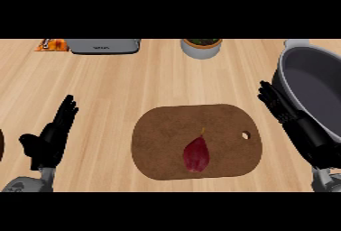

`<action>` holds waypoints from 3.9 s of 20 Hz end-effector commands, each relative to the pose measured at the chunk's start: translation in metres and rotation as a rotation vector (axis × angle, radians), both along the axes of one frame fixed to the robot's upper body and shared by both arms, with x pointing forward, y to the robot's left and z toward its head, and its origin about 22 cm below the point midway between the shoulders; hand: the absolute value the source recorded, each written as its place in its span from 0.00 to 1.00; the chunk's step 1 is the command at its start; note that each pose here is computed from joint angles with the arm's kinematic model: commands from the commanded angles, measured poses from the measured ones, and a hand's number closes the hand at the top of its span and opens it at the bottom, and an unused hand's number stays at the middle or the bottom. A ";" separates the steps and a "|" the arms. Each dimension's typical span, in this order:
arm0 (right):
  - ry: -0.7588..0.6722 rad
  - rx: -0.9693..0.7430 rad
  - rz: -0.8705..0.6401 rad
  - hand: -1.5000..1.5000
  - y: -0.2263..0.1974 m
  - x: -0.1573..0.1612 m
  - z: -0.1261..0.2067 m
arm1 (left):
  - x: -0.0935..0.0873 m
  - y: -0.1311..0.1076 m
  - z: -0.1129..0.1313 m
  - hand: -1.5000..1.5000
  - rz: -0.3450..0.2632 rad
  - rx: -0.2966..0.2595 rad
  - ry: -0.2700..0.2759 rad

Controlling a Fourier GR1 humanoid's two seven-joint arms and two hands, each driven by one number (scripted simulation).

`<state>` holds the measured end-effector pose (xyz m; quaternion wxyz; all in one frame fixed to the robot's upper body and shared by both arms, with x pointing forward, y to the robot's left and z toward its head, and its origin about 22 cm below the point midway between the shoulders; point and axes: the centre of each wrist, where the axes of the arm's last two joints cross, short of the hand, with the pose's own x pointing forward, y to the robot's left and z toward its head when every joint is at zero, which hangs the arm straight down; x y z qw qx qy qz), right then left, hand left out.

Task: Pick the pear from the cutting board and place it in the pot

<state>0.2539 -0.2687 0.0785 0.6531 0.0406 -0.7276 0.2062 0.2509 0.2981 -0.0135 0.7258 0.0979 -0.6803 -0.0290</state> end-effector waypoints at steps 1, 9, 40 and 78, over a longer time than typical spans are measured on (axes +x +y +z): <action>-0.081 0.138 0.027 1.00 -0.015 0.004 0.006 | 0.008 -0.002 0.023 0.50 -0.006 -0.004 -0.097; -0.222 0.146 -0.168 0.00 -0.080 0.024 -0.038 | 0.055 -0.030 0.088 0.50 -0.023 -0.135 -0.287; -0.182 -0.451 0.353 0.00 0.012 0.022 0.001 | 0.048 -0.021 0.103 0.50 -0.032 -0.133 -0.255; -0.191 -0.496 0.410 0.00 0.123 0.039 -0.095 | 0.045 -0.032 0.099 0.50 -0.012 -0.117 -0.276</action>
